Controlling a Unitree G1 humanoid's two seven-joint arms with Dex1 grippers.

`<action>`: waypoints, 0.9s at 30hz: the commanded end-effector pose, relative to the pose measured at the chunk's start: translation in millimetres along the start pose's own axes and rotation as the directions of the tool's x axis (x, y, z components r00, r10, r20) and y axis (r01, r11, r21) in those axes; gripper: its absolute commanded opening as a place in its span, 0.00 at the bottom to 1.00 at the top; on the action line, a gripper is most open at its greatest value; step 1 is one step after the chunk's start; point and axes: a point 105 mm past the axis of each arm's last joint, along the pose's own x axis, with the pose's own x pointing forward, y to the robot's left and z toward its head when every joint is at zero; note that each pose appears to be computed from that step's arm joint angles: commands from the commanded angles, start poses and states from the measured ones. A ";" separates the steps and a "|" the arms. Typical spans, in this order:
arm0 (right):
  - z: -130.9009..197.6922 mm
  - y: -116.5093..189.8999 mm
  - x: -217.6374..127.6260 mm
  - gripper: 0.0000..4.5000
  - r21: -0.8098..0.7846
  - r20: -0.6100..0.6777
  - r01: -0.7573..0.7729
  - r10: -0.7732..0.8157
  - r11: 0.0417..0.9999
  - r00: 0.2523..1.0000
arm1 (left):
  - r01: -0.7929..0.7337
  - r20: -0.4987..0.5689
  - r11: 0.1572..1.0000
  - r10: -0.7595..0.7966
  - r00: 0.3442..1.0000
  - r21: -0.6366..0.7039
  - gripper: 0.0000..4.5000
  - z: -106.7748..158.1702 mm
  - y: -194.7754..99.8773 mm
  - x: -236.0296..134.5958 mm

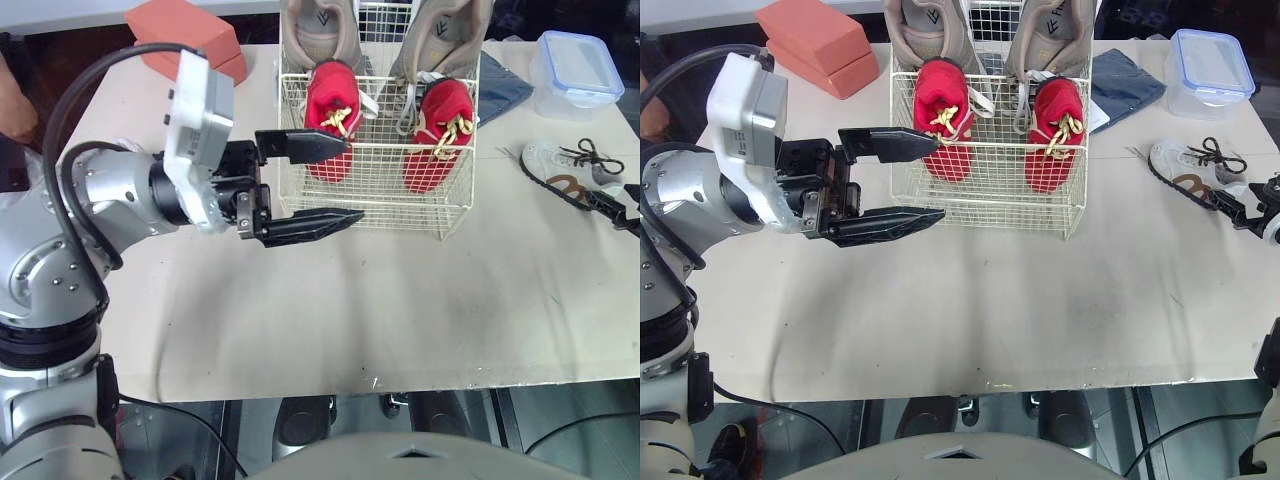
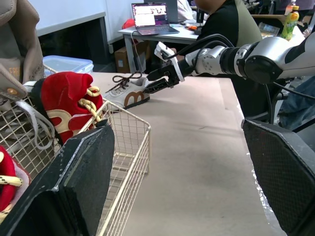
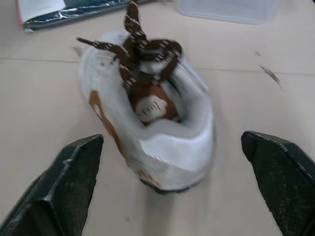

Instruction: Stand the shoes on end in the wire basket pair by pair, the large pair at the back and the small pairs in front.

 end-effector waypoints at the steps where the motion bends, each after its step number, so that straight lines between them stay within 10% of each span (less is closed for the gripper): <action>1: 11.2 2.5 0.4 0.58 -0.050 0.015 -0.031 0.032 0.998 0.999 | 0.006 0.015 0.999 -0.006 1.000 0.040 1.00 6.9 -1.3 0.1; 7: 10.5 1.5 -5.2 0.02 -0.073 0.008 -0.049 0.050 0.996 0.999 | 0.012 0.007 0.999 -0.012 1.000 0.037 1.00 3.1 -2.3 1.1; 14: 24.8 -3.2 -25.4 0.02 -0.294 0.026 -0.056 0.067 0.954 0.997 | 0.019 0.002 0.999 -0.019 1.000 0.040 1.00 0.9 -0.5 1.7; 19: 75.6 1.4 -53.3 0.02 -0.414 0.343 0.067 0.088 0.908 0.935 | 0.018 0.004 0.999 -0.018 1.000 0.031 1.00 -1.8 2.0 0.6; 27: 122.8 88.3 -96.8 0.02 -0.762 0.529 0.218 0.391 0.610 0.753 | 0.035 -0.033 0.998 -0.034 0.999 0.046 1.00 -3.4 15.7 -7.0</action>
